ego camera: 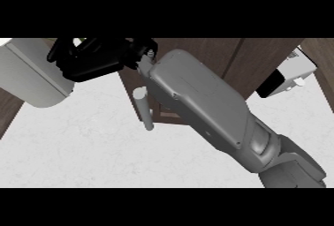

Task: Pick up the wine, place it into the cabinet and close the cabinet

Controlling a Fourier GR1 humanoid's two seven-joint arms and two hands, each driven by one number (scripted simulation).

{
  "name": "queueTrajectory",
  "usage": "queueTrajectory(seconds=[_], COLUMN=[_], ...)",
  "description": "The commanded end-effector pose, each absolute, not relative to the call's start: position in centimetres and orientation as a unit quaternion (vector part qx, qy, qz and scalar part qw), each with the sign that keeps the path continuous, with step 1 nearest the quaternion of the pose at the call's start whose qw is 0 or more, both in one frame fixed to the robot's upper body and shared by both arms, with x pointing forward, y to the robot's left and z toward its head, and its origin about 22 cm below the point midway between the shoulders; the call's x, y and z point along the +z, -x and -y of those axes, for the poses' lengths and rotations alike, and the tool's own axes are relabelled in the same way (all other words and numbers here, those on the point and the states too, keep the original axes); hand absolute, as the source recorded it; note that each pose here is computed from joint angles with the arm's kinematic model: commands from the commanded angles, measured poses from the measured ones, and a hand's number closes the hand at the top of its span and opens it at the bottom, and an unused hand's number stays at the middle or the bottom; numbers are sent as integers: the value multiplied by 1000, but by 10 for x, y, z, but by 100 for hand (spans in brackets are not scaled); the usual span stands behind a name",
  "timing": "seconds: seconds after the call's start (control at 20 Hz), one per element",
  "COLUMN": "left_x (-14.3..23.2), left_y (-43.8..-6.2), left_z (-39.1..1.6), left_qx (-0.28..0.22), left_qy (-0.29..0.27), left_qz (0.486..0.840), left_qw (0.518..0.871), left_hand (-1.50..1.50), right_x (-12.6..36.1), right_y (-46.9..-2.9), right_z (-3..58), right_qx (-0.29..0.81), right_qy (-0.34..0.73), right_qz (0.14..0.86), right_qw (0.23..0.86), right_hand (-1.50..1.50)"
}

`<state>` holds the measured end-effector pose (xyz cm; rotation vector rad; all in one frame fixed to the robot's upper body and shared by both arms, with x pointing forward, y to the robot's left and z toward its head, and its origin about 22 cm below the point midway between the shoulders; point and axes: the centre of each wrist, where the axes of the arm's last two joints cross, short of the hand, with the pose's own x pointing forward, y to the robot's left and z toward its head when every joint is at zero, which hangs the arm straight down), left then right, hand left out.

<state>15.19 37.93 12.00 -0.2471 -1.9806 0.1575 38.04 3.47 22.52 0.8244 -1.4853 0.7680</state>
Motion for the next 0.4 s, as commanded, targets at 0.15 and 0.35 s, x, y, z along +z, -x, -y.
queueTrajectory(seconds=[0.15, 0.35], left_x=[126, 124], left_y=[-154, -157], left_z=[-362, -358], left_qx=[59, 68], left_qy=[135, 146], left_qz=[829, 820], left_qw=[540, 550], left_hand=[-150, -150], right_x=[205, 207], right_y=[-435, -435], right_z=[55, 55], right_qx=[204, 210], right_qy=[-251, -256], right_qz=[683, 682], right_qw=[655, 652], right_hand=[150, 150])
